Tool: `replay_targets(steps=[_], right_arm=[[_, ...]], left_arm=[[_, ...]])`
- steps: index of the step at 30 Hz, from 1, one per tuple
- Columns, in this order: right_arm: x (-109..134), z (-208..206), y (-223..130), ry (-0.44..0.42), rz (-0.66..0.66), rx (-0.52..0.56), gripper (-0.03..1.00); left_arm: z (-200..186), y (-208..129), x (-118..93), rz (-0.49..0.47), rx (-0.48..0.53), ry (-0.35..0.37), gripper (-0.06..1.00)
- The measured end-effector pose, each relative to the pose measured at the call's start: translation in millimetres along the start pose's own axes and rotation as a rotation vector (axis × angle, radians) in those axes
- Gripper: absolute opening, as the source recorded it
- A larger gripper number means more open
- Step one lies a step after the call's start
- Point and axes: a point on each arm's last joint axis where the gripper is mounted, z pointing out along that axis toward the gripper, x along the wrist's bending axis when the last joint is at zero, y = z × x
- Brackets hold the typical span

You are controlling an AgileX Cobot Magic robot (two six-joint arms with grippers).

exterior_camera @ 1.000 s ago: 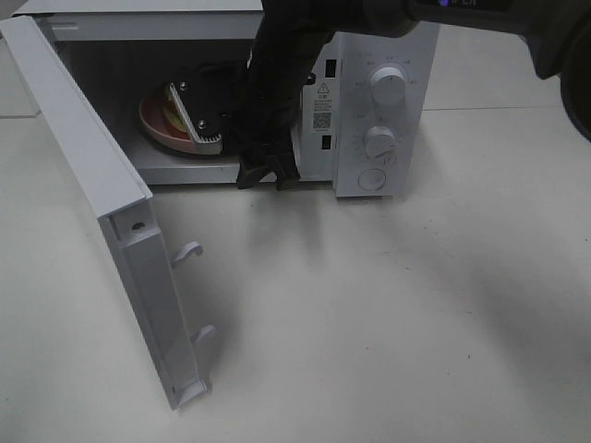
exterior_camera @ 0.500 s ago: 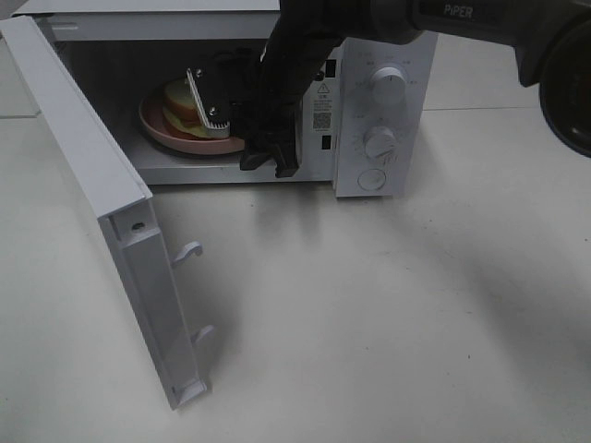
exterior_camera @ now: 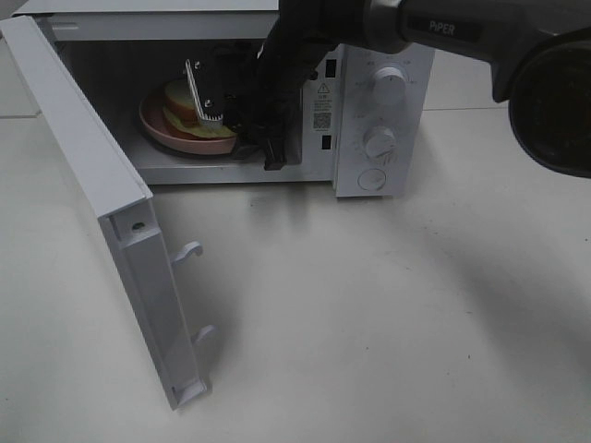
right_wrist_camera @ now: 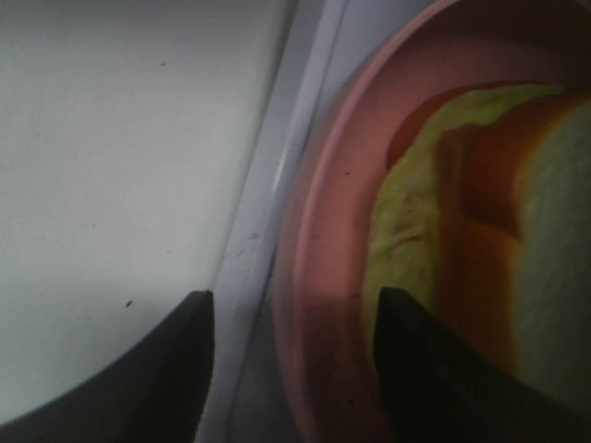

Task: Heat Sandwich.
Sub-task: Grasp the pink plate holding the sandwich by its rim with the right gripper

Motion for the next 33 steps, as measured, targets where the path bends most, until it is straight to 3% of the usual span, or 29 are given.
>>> replay_targets(steps=[5,33], right_arm=[[-9.7,-1.8,-4.3,-0.061,0.021,-0.013,0.54],[-3.9,39.4,-25.4,-0.061,0.102,-0.038,0.52]], left_arm=[[0.0,0.0,0.0,0.0,0.0,0.0,0.71],[0.0,0.0,0.0,0.0,0.0,0.0,0.71]])
